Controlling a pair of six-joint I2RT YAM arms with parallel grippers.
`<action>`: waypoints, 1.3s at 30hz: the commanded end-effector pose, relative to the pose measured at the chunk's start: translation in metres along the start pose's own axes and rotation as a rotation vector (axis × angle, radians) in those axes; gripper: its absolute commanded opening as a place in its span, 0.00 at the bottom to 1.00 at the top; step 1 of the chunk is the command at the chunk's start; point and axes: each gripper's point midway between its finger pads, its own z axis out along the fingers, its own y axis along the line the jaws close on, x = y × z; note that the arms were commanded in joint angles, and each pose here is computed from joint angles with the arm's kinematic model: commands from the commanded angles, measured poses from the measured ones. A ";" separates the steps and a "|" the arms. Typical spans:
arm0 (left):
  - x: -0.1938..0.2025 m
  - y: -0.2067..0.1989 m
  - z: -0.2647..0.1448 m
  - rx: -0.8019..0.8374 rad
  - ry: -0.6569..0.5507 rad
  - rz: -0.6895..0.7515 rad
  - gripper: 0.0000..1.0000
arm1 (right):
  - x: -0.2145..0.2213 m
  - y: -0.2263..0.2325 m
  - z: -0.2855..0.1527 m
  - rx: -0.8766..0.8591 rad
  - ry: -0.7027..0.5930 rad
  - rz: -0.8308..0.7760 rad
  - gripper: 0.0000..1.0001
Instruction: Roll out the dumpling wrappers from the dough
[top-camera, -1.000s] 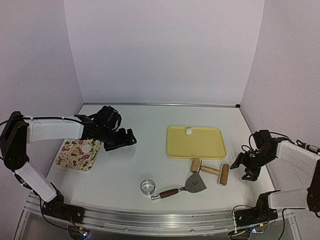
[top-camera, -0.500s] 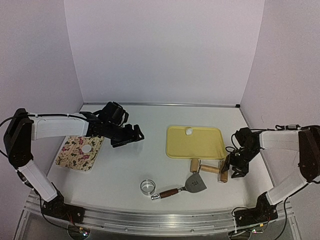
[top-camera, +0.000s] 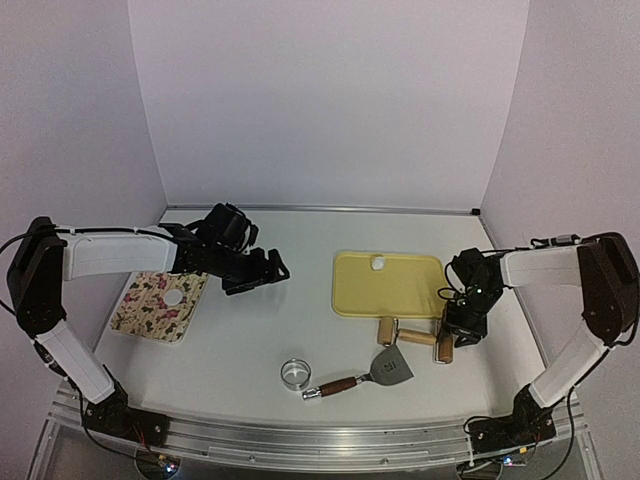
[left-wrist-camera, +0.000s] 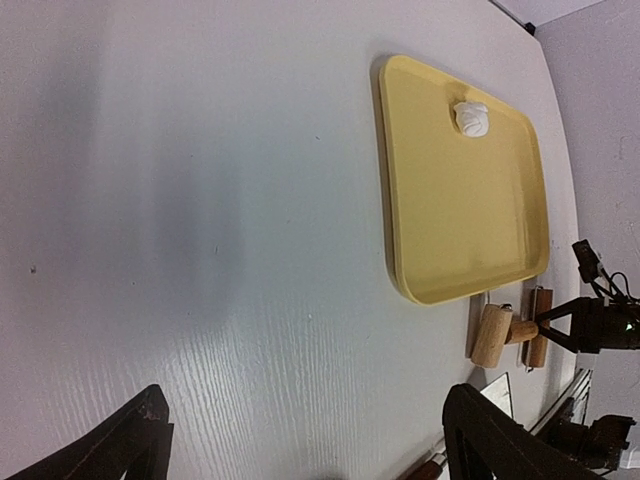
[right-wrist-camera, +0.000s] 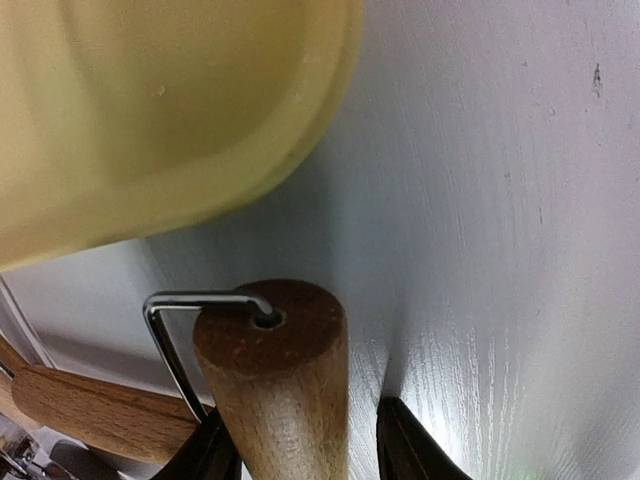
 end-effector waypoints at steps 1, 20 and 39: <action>-0.015 -0.024 -0.014 0.082 -0.047 0.028 0.94 | -0.010 0.002 -0.003 0.036 -0.030 0.002 0.43; -0.031 -0.053 -0.032 0.159 -0.071 0.110 0.96 | -0.006 0.069 -0.068 -0.228 -0.143 -0.114 0.00; 0.010 -0.199 -0.056 0.739 -0.203 0.655 0.82 | 0.017 0.194 -0.230 -0.989 -0.104 -0.280 0.00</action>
